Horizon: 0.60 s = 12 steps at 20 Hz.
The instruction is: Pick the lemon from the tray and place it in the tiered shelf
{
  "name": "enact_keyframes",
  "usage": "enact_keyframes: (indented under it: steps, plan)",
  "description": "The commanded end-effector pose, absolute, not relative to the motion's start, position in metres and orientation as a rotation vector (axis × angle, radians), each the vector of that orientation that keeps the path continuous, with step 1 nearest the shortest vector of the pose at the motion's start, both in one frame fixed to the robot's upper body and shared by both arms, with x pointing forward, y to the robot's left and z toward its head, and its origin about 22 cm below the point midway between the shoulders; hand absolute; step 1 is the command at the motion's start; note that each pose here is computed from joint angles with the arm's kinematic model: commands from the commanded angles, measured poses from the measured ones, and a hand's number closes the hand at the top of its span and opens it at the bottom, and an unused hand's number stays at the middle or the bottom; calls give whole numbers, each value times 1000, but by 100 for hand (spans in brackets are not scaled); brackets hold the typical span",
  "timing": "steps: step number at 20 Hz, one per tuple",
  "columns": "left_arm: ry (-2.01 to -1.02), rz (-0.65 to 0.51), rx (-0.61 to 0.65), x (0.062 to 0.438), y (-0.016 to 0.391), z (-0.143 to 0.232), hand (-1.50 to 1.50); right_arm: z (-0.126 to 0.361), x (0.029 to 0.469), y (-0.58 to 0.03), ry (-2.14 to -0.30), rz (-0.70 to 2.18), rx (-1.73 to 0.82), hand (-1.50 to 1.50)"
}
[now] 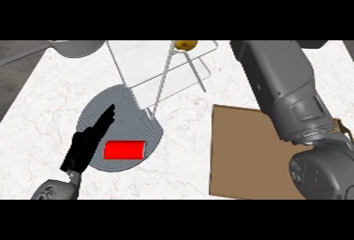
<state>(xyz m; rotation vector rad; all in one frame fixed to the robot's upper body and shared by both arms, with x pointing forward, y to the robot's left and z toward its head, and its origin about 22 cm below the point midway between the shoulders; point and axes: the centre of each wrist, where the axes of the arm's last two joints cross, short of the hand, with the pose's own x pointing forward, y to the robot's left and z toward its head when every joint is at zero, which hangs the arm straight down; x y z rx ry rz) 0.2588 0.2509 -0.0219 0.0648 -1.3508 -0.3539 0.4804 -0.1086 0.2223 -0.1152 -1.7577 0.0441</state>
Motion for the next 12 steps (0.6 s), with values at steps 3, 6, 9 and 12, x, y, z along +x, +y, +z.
enact_keyframes:
  steps: [3, 6, 9, 12]
  plan:
    - [-1355, -323, 83, 252, 250, -27, 0, 213, 487, -197, -1702, -197, -293, -150]
    - [-1348, -336, 81, 242, 255, -34, 0, 220, 484, -246, -1676, -161, -316, -150]
    - [-1353, -326, 88, 254, 260, -20, 0, 221, 478, -288, -1715, -139, -281, -150]
    - [-1336, -312, 85, 251, 252, -33, 0, 219, 472, -313, -1738, -94, -290, -150]
